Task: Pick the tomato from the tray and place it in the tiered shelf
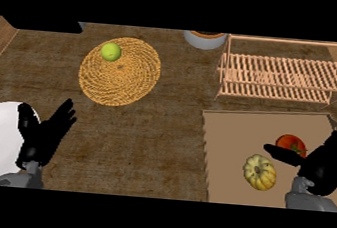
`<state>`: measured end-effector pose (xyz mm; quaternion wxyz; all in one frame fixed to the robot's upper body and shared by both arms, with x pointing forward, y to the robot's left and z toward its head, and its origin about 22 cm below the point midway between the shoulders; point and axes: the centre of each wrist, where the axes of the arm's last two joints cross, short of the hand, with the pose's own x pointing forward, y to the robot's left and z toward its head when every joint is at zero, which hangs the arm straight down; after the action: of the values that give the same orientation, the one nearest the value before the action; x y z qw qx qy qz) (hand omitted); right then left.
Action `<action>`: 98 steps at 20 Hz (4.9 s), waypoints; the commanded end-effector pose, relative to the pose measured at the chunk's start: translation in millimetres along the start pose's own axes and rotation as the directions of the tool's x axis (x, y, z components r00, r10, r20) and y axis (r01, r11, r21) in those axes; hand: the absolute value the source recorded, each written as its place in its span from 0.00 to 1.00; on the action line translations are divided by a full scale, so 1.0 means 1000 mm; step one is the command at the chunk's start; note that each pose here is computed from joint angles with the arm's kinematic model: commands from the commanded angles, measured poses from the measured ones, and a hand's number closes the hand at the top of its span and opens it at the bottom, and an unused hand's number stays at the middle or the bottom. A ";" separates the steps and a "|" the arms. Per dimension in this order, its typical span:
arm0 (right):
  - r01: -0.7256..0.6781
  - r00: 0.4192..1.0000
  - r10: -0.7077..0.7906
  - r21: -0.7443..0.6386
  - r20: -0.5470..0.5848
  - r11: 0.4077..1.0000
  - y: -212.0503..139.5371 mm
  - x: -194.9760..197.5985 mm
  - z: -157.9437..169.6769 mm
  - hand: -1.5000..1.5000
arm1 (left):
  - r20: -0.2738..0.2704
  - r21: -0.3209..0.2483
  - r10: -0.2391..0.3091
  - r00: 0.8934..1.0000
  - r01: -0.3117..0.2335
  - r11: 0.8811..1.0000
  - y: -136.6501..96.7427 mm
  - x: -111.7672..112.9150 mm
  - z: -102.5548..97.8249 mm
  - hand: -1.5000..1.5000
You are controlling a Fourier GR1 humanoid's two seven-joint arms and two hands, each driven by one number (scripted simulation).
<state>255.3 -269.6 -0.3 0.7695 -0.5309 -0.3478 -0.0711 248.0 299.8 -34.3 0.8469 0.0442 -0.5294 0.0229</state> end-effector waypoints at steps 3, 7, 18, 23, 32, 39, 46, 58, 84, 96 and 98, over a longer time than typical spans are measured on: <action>0.016 1.000 -0.017 0.007 0.026 1.000 -0.002 0.005 -0.012 0.00 | -0.006 -0.012 -0.001 1.000 0.001 1.000 -0.004 -0.005 0.005 0.50; -0.300 0.951 0.278 0.181 0.135 0.937 0.022 -0.010 -0.011 1.00 | -0.020 -0.017 -0.002 1.000 0.002 1.000 -0.015 -0.015 0.007 0.50; -0.029 0.955 0.007 0.068 0.295 0.997 0.030 0.007 0.025 1.00 | 0.006 0.003 -0.010 1.000 0.010 1.000 -0.008 0.016 0.010 0.50; -0.394 0.724 0.072 0.325 0.686 0.860 0.052 0.032 0.075 1.00 | -0.003 -0.028 -0.022 1.000 0.022 0.999 -0.005 0.013 0.003 0.50; -0.431 0.417 -0.197 0.384 0.887 0.817 -0.054 0.069 0.125 1.00 | -0.018 0.025 0.017 1.000 -0.016 1.000 0.007 -0.003 0.011 0.50; -0.232 0.449 -0.166 0.294 0.878 0.927 -0.163 0.099 0.134 1.00 | -0.002 0.033 0.008 1.000 -0.008 0.999 -0.005 -0.001 -0.001 0.50; -0.151 0.494 -0.152 0.257 0.856 0.955 -0.233 0.141 0.127 1.00 | -0.010 0.001 -0.013 1.000 0.013 1.000 -0.007 0.000 0.009 0.50; -0.065 0.571 -0.179 0.261 0.801 0.963 -0.261 0.236 0.059 1.00 | 0.003 -0.023 -0.025 1.000 0.025 0.999 -0.008 0.009 0.006 0.50; -0.185 0.517 -0.076 0.198 0.852 0.962 -0.185 0.294 -0.042 1.00 | -0.008 -0.014 0.000 1.000 0.000 1.000 -0.008 0.011 0.006 0.50; -0.175 0.477 -0.128 0.237 0.869 0.956 -0.161 0.299 -0.070 1.00 | -0.006 -0.004 -0.003 1.000 0.003 1.000 -0.032 0.009 -0.008 0.50; -0.230 0.463 -0.052 0.177 0.885 0.957 -0.164 0.307 -0.063 1.00 | -0.005 -0.003 -0.003 1.000 0.003 1.000 0.005 0.006 0.001 0.50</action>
<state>431.8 -320.2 303.6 0.5515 -0.3851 -0.6842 0.2819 250.0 285.6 -31.5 0.8469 0.0384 -0.5301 0.0172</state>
